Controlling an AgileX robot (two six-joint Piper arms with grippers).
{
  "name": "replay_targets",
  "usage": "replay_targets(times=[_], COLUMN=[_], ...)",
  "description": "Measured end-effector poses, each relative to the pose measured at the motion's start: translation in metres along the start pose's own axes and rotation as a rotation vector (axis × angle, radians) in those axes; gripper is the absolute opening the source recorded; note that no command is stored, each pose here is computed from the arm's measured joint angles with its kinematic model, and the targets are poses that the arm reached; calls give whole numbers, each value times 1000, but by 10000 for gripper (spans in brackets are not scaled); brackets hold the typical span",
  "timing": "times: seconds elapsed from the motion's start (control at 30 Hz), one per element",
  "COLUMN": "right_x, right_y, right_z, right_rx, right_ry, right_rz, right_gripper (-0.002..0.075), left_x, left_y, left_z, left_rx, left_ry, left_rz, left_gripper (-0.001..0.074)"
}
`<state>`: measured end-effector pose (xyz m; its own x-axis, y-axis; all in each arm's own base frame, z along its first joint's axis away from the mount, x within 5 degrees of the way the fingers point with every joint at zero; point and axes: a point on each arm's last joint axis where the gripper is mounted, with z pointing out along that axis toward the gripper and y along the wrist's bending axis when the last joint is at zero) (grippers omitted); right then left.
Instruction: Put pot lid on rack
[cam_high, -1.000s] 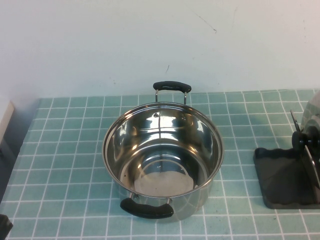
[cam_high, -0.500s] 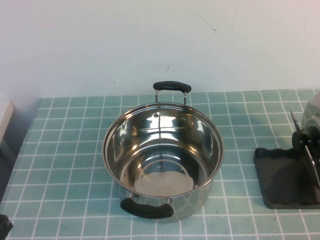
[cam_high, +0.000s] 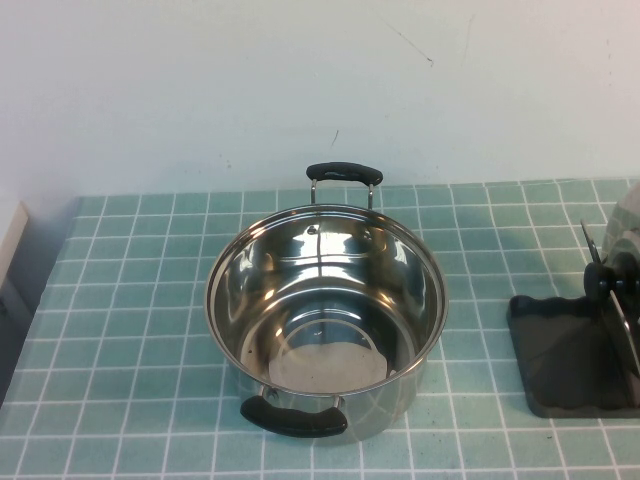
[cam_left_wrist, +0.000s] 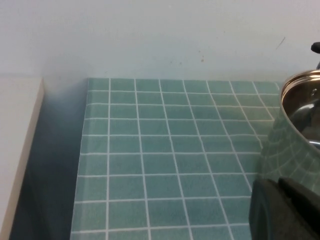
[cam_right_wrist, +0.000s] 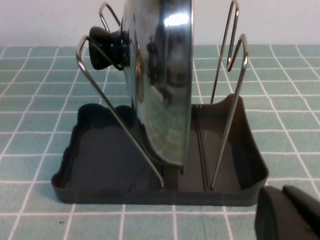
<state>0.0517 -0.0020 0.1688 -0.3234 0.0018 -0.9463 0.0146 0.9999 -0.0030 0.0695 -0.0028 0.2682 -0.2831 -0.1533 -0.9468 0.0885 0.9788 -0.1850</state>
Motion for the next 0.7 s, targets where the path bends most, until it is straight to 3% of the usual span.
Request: replay_targets(times=[0.13, 0.33, 0.53, 0.7], right_x=[0, 0, 0, 0], right_y=[0, 0, 0, 0], right_z=[0, 0, 0, 0], right_rx=[0, 1, 1, 1], right_ry=[0, -2, -1, 1], right_rz=[0, -2, -2, -2], right_gripper=[-3, -3, -3, -3], left_x=[14, 49, 75, 87], left_y=[8, 19, 13, 15], left_z=[-7, -13, -1, 8], left_rx=[-14, -74, -43, -90], left_ry=[-28, -27, 7, -70], left_rz=[14, -65, 153, 114], left_gripper=[-2, -2, -2, -2])
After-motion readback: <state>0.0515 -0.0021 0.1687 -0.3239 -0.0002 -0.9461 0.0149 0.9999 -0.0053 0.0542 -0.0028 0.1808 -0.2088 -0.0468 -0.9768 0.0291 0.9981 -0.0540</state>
